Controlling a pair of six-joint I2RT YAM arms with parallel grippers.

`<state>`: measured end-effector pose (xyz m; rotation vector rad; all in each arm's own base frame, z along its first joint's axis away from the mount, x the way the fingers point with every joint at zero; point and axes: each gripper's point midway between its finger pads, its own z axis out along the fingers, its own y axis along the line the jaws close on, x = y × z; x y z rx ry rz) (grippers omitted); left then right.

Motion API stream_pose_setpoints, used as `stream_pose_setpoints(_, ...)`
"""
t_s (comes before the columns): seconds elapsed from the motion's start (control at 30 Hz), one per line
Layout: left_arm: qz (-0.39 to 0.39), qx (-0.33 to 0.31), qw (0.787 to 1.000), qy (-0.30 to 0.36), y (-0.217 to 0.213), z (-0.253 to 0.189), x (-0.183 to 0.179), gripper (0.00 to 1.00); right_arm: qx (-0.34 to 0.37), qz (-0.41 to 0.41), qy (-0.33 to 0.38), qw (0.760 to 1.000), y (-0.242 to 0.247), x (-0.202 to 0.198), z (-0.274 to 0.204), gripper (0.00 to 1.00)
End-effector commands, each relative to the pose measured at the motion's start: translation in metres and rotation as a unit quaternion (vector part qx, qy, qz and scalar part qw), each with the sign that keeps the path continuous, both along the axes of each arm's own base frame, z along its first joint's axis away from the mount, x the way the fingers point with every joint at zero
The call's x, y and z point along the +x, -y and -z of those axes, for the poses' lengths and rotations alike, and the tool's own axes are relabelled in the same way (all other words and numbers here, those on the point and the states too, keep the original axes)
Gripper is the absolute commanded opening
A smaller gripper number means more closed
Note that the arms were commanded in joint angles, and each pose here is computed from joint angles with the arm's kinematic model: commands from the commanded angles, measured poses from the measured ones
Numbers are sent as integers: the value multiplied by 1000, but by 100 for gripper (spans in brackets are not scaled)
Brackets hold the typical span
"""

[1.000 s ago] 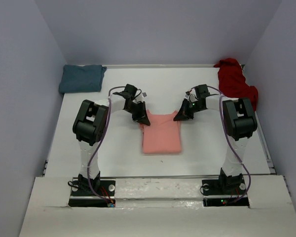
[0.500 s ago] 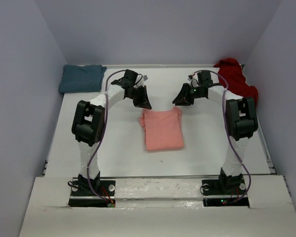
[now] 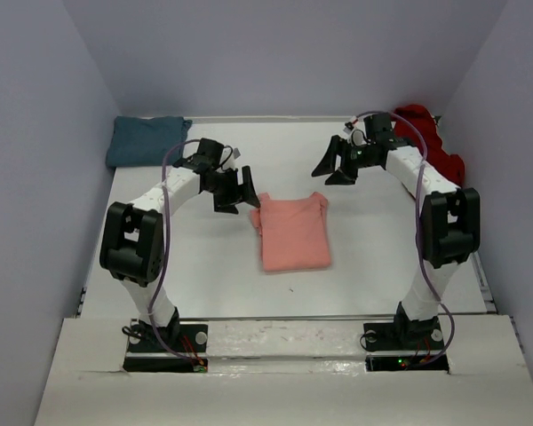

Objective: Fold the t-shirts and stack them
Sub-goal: Neatly place the folded tshirt to the corner

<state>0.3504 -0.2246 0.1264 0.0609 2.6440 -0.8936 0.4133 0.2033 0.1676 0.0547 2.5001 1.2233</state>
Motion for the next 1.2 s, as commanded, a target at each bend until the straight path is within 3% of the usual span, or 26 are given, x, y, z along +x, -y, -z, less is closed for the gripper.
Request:
stream_pose_setpoints(0.0, -3, 26, 997, -66, -20, 34, -35, 87, -93, 13, -22, 995, 29, -27, 16, 72)
stream_pose_setpoints(0.1, -10, 34, 996, -82, -25, 44, -46, 89, -122, 24, -31, 992, 39, -37, 26, 72)
stream_pose_setpoints(0.37, -28, 29, 994, -104, -28, 77, -64, 89, -103, 23, -21, 994, 36, -49, 16, 72)
stream_pose_setpoints(0.9, -23, -29, 993, -109, 9, 105, -38, 89, -99, 22, -15, 995, 37, -61, 7, 72)
stream_pose_setpoints(1.17, -13, -8, 995, -103, 23, 114, -30, 89, -96, 21, -14, 995, 36, -63, 6, 72)
